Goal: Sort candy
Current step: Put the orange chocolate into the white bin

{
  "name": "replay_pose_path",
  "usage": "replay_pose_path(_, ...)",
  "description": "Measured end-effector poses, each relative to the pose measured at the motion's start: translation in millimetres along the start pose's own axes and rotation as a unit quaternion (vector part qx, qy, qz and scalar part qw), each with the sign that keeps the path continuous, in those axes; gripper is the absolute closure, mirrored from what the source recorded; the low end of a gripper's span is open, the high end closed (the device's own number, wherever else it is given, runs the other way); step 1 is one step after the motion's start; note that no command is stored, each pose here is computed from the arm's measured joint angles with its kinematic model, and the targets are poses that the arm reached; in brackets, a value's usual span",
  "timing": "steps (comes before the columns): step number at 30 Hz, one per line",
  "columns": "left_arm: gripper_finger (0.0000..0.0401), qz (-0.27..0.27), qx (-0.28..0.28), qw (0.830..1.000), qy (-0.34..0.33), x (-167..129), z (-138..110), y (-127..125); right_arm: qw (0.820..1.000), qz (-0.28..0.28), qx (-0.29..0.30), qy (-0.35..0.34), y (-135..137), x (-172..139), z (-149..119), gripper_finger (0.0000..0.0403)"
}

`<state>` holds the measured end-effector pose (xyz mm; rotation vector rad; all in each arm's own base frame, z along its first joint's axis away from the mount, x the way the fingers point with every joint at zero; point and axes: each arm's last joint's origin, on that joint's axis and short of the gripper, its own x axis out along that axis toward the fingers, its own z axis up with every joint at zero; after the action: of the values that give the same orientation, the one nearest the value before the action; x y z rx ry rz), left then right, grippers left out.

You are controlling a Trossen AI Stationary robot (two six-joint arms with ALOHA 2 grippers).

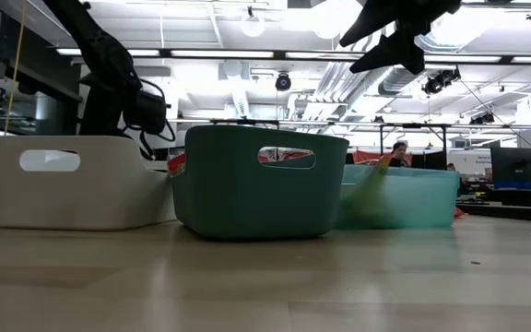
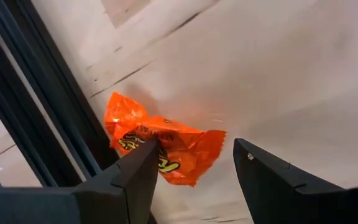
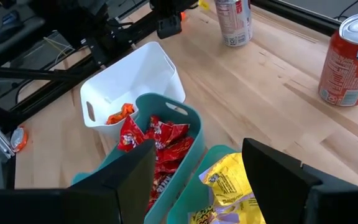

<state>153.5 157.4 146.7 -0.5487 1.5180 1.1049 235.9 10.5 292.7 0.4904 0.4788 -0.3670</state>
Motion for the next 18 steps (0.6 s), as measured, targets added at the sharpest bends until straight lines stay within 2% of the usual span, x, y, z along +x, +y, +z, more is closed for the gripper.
replay_pose_path(7, 0.022, 0.019, 0.026, 0.999, 0.021, 14, 3, -6, 1.0, 0.0, 0.0, 0.0, 0, 0, 0, 0.0167)
replay_pose_path(10, 0.0265, 0.016, 0.039, 0.999, 0.026, 16, 4, -8, 1.0, 0.0, 0.0, 0.0, 0, 0, 0, 0.0167)
replay_pose_path(14, 0.0372, -0.001, 0.047, 0.999, 0.02, 10, 2, -5, 1.0, 0.0, 0.0, 0.0, 0, 0, 0, 0.0167)
replay_pose_path(15, 0.0385, -0.012, 0.043, 0.999, 0.013, 6, 2, -4, 1.0, 0.0, 0.0, 0.0, 0, 0, 0, 0.0167)
replay_pose_path(18, 0.0387, -0.046, 0.025, 0.998, -0.033, -18, 1, 3, 1.0, 0.0, -0.004, 0.0, 0, 0, 0, 0.0167)
